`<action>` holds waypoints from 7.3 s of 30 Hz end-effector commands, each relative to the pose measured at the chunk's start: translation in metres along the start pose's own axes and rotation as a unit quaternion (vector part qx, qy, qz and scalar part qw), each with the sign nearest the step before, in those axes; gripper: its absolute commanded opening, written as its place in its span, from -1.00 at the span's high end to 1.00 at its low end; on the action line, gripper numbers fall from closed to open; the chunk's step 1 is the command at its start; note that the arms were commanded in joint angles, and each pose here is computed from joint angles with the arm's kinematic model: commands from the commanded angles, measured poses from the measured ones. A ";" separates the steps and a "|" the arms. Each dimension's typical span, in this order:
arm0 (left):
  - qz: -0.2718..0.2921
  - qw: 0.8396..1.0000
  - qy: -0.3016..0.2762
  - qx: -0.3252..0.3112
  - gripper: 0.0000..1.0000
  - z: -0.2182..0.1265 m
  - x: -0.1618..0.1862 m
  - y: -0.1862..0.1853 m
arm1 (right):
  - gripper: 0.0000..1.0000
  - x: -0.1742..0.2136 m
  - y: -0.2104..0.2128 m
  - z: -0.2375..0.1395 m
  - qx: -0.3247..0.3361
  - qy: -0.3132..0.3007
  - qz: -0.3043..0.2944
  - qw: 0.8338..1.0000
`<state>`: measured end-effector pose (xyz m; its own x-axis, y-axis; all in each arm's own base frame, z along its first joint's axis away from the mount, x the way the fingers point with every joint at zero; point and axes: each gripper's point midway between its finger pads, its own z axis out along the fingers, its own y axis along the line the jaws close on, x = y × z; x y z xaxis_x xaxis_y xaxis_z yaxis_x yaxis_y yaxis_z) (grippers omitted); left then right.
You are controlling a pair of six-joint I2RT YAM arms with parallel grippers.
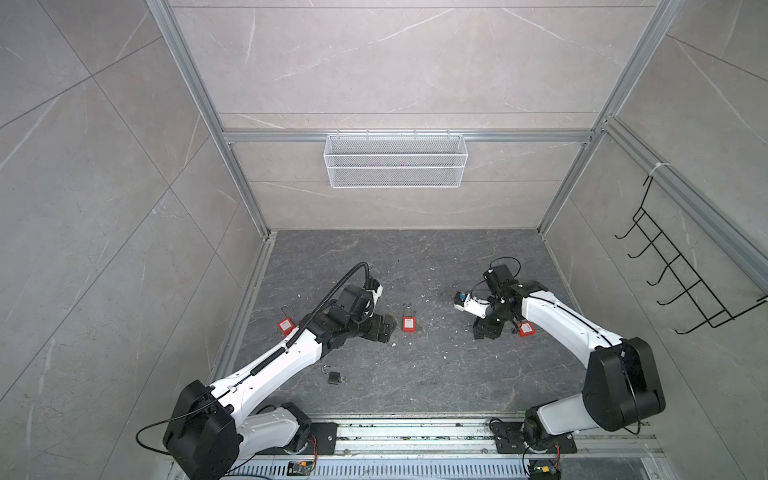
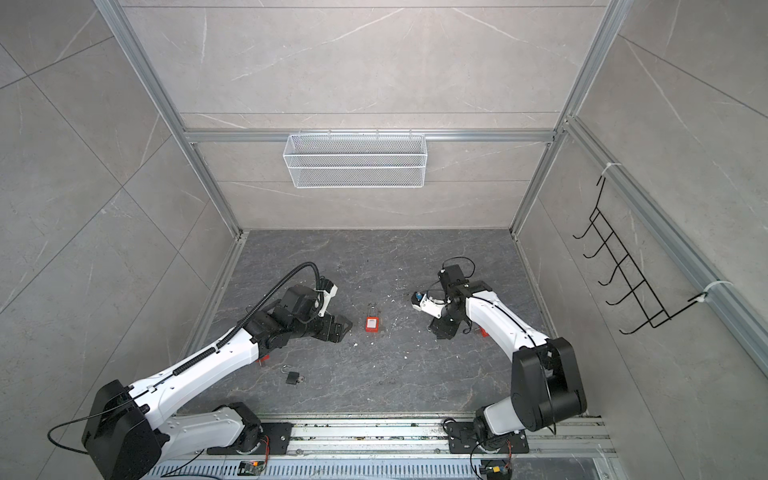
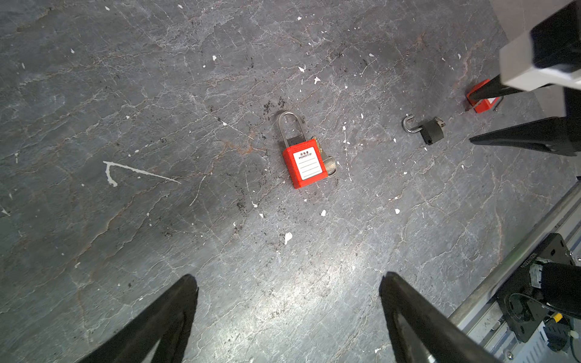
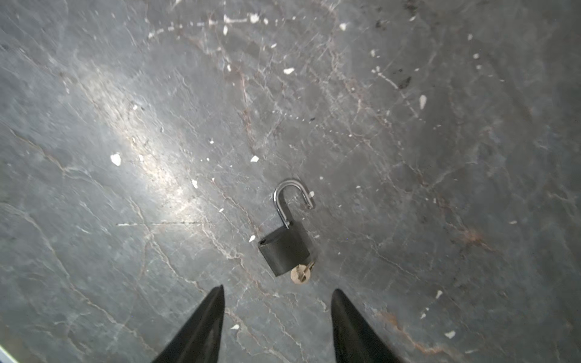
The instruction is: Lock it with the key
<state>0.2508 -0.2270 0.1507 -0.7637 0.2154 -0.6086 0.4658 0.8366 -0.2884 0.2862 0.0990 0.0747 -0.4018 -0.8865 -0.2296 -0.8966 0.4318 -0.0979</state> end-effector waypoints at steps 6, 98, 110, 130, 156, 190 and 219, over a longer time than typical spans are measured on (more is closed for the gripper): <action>0.017 1.000 -0.015 -0.006 -0.87 -0.012 0.001 0.002 | -0.14 0.007 0.000 0.024 -0.015 0.021 -0.069 0.997; 0.017 1.000 0.000 -0.005 -0.88 -0.005 0.018 0.006 | 0.04 0.037 0.004 0.062 -0.051 0.141 0.274 0.950; 0.015 1.000 -0.001 -0.004 -0.88 -0.005 0.016 0.006 | 0.18 0.028 0.037 0.065 -0.086 0.138 0.166 0.973; 0.013 1.000 -0.004 -0.002 -0.88 -0.006 0.017 0.006 | 0.07 0.000 0.065 0.056 -0.054 0.061 0.043 0.996; 0.028 0.999 -0.013 0.017 -0.88 -0.006 0.012 -0.002 | 0.35 0.014 0.068 0.059 -0.067 0.103 0.081 0.989; 0.680 0.680 -0.266 0.066 -0.30 -0.024 0.000 -0.111 | 0.47 -0.084 0.131 -0.064 -0.255 -0.081 -0.068 0.961; 0.746 0.617 -0.231 0.103 0.24 0.014 0.006 -0.150 | 0.50 -0.100 0.162 -0.081 -0.309 -0.076 -0.049 0.947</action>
<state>0.1777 -0.3475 0.1589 0.7398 0.4908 -0.4602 0.6196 -0.2304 0.7503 0.1724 0.2390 0.1515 -0.2969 -0.8703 -0.3930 -0.9067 0.1279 0.4019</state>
